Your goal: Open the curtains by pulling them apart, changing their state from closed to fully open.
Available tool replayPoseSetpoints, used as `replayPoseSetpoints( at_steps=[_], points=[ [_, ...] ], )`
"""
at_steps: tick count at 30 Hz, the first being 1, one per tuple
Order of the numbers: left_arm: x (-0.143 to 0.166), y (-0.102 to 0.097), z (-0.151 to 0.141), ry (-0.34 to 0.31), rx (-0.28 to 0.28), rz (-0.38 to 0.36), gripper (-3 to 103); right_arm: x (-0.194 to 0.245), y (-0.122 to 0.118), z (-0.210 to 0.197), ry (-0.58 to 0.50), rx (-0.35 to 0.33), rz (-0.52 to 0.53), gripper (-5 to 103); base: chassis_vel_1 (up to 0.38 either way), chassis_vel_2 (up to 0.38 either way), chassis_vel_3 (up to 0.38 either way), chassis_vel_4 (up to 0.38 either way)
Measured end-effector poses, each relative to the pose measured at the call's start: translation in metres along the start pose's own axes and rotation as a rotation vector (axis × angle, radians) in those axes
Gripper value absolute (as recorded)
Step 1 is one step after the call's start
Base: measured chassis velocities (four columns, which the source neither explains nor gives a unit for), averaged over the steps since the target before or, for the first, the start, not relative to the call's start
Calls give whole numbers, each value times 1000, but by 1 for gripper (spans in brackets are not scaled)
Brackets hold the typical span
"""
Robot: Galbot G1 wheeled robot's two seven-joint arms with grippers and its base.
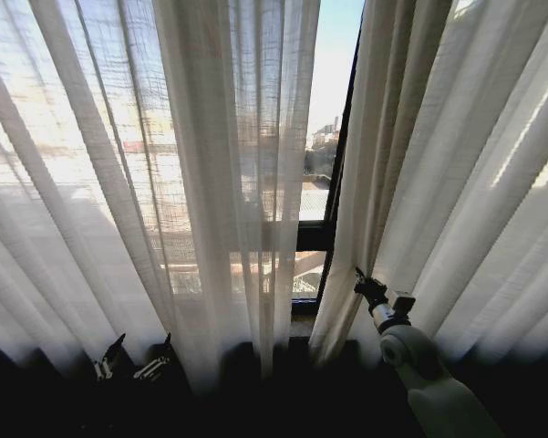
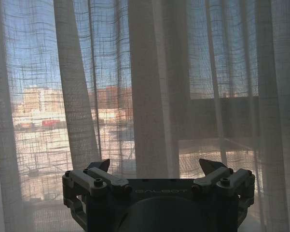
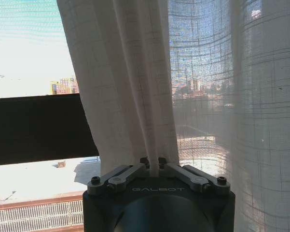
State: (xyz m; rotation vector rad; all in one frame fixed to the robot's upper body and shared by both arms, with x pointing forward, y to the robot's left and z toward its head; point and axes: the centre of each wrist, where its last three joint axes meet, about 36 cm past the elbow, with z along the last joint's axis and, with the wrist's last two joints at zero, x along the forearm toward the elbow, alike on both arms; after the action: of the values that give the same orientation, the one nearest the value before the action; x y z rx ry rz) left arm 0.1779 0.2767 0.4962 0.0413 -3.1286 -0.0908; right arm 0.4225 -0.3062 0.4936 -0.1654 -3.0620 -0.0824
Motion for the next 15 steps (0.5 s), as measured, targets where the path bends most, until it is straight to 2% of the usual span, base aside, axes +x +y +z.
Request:
replayPoseSetpoints(
  at_steps=[15],
  points=[
    [4,0,1,-7,0,15,100,3,-9,-3,-7,2,38,0,-341,-352,340,360]
  ],
)
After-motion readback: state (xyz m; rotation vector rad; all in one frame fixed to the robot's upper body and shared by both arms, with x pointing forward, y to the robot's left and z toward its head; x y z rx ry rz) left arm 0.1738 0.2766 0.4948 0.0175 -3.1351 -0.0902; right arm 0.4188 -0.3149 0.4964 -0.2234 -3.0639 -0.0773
